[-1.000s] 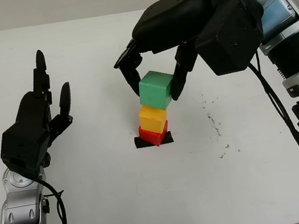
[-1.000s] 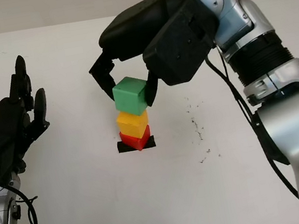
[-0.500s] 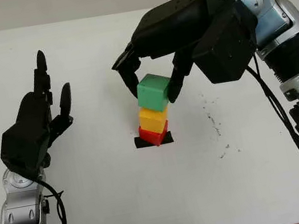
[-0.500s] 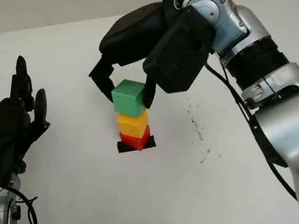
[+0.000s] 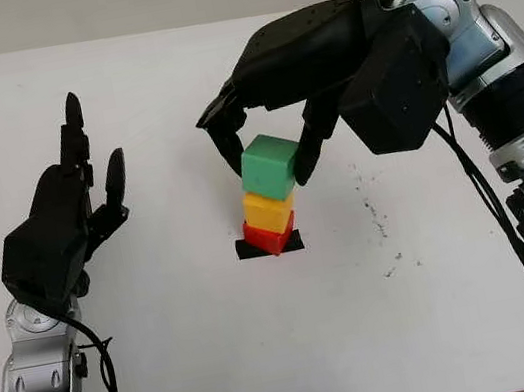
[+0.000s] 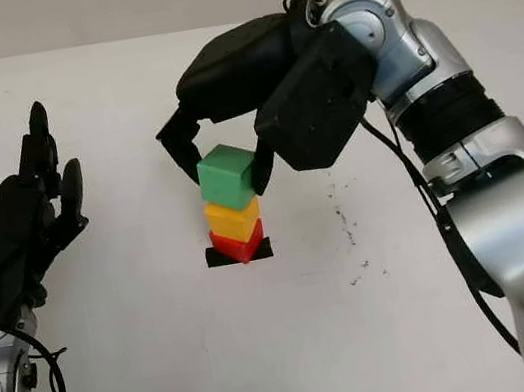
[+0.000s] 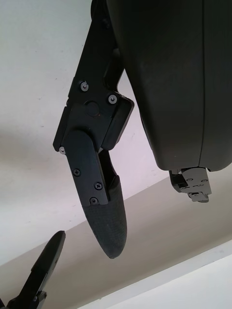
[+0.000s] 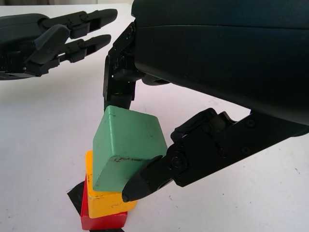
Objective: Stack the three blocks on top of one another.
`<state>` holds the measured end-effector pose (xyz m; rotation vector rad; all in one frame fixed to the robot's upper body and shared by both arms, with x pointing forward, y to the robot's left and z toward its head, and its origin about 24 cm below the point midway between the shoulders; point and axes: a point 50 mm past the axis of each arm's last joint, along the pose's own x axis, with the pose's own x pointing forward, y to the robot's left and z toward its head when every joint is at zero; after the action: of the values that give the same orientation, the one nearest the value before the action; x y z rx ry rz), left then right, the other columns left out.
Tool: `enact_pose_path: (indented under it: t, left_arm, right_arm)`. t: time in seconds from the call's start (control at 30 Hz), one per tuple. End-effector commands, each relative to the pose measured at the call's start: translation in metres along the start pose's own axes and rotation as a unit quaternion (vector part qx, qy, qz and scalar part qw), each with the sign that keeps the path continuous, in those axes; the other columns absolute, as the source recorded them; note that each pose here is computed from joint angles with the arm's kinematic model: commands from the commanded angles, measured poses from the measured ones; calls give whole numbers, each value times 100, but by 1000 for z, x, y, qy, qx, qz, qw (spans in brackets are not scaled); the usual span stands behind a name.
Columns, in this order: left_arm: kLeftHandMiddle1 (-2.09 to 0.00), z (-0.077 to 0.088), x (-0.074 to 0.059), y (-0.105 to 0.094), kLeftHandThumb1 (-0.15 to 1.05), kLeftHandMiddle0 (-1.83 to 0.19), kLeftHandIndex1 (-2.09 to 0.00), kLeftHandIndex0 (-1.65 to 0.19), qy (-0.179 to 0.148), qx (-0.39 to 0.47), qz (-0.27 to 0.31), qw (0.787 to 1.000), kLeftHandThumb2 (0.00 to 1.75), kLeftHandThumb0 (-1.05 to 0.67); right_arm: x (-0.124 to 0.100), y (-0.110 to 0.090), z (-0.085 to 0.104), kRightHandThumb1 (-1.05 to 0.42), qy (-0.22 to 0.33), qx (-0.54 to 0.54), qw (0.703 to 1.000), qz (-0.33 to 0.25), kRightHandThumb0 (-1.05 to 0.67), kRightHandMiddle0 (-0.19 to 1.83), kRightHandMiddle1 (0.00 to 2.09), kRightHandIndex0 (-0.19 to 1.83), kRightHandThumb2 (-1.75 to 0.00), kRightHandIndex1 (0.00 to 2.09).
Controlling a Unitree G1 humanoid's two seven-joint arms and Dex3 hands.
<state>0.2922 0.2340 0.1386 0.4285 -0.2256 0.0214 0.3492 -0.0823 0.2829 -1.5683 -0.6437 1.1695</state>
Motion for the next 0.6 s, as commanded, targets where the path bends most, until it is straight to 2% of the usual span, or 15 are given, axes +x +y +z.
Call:
enact_pose_path:
  t: [0.0, 0.57]
  left_arm:
    - [0, 2, -1, -1, 105, 19, 0, 19, -5, -1, 1, 1000, 71, -88]
    - [0, 2, -2, -1, 105, 19, 0, 19, 1, -2, 0, 1000, 70, -86]
  right_arm:
    - [1, 0, 1, -93, -6, 0, 1000, -4, -44, 41, 144, 33, -6, 5]
    - [3, 5, -2, -94, -8, 17, 1000, -7, -47, 39, 143, 32, -5, 4]
